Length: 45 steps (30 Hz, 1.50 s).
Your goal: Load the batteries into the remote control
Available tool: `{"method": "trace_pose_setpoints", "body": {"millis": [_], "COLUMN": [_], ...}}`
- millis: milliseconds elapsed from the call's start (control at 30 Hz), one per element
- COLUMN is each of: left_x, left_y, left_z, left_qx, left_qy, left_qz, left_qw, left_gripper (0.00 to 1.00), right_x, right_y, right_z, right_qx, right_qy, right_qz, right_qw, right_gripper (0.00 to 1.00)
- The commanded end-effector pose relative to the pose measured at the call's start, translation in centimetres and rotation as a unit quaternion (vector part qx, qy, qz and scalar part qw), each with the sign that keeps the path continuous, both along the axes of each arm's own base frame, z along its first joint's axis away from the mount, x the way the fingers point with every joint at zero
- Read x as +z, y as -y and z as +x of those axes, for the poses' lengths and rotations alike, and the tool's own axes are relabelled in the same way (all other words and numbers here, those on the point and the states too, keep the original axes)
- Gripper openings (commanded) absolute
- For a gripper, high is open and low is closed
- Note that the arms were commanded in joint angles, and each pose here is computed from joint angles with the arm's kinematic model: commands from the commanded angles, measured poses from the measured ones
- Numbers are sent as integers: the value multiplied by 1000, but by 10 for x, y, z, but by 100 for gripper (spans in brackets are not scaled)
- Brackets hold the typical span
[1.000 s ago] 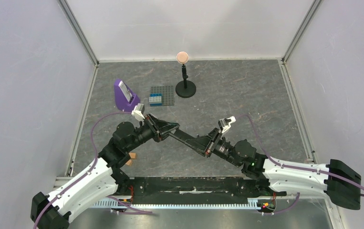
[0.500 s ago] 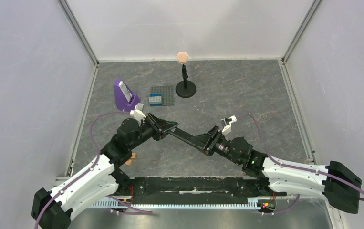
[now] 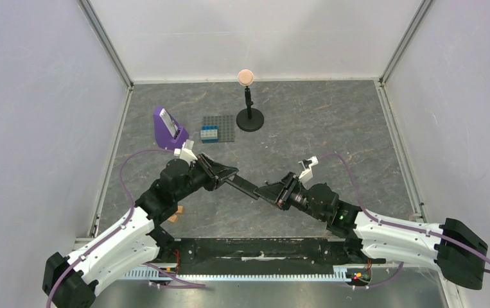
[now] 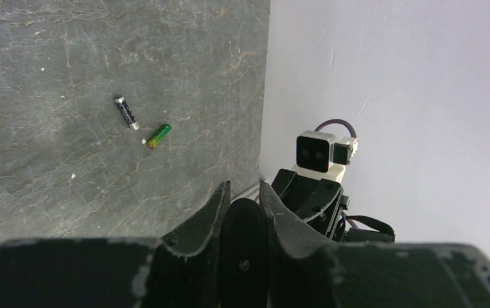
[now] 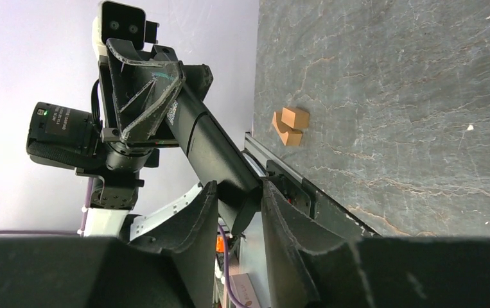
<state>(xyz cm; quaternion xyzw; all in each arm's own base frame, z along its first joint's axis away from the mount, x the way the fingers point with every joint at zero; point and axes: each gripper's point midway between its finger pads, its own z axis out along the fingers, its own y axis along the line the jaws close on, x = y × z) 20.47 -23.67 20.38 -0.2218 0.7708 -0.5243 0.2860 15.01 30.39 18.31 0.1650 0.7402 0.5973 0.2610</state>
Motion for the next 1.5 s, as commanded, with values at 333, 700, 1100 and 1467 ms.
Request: {"method": "trace_pose_setpoints", "body": {"millis": [333, 700, 1100, 1467], "left_x": [4, -23, -38, -11], "left_y": [-19, -33, -36, 14], "left_z": [17, 40, 39, -27], "left_qx": [0, 35, -13, -285], "left_qy": [117, 112, 150, 278], "left_qz": [139, 226, 295, 236], "left_qw": [983, 967, 944, 887], "left_gripper": [2, 2, 2, 2], "right_x": [13, 15, 1, -78], "right_y": [2, 3, 53, 113], "right_z": [2, 20, 76, 121], "right_qx": [1, -20, -115, -88], "right_qy": [1, 7, 86, 77], "right_qz": [9, 26, -123, -351], "right_qw": [1000, 999, 982, 929], "right_gripper": [24, 16, 0, 0]}}
